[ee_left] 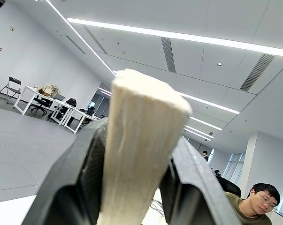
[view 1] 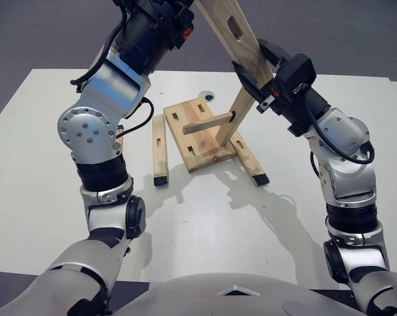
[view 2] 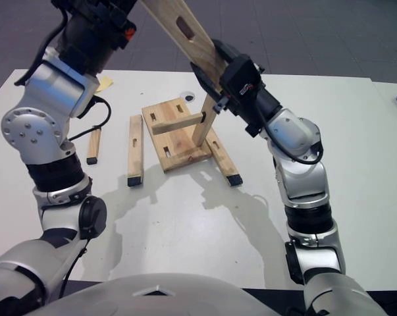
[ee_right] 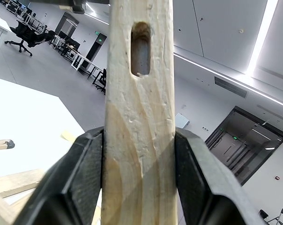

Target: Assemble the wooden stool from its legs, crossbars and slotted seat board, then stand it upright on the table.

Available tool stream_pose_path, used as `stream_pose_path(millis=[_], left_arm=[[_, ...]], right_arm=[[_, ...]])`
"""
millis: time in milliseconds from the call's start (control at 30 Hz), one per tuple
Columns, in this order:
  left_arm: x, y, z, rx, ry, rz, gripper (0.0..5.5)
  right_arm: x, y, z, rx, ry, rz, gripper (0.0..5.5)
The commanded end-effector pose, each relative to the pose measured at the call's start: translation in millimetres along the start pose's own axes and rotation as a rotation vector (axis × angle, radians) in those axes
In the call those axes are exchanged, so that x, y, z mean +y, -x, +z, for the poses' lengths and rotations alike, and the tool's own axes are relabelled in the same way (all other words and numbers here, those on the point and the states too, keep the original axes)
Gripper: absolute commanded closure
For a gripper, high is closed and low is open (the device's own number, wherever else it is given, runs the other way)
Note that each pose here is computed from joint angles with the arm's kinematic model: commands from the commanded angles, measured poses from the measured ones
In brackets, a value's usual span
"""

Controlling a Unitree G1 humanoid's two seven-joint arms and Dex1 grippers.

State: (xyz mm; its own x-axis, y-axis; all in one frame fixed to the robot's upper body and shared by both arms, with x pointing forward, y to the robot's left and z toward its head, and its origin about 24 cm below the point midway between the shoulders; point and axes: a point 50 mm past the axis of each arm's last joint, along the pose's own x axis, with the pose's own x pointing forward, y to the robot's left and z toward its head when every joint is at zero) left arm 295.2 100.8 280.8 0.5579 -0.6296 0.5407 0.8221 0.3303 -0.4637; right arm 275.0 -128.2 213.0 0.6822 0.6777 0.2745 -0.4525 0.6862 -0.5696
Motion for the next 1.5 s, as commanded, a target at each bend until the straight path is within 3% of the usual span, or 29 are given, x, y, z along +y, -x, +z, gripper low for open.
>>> stream_pose_path(millis=[33, 400, 833, 1167, 1300, 1500], left_arm=[[-3.1, -1.6, -3.2, 0.028, -0.043, -0.026, 4.17], [-3.1, -1.4, -6.0, 0.014, -0.149, -0.027, 4.34], [-13.9, -1.2, 3.9, -0.069, -0.101, -0.086, 4.36], [-12.2, 0.8, -2.0, -0.062, -0.143, -0.049, 4.45], [-3.9, 5.4, 10.6, -0.114, -0.232, 0.022, 4.45], [-1.1, 11.3, 43.2, -0.256, -0.391, 0.099, 4.46]], right_arm=[[-1.7, -2.7, 0.2, 0.004, 0.013, 0.001, 3.46], [-3.9, -2.3, -0.8, 0.015, 0.018, -0.018, 3.46], [-2.5, -3.3, -2.5, 0.024, 0.038, -0.019, 3.46], [-7.5, -4.1, -6.4, 0.038, 0.059, -0.028, 1.86], [-10.0, 6.5, -2.8, 0.034, 0.048, 0.008, 1.21], [-46.2, 38.5, 31.0, -0.138, -0.227, -0.056, 0.29]])
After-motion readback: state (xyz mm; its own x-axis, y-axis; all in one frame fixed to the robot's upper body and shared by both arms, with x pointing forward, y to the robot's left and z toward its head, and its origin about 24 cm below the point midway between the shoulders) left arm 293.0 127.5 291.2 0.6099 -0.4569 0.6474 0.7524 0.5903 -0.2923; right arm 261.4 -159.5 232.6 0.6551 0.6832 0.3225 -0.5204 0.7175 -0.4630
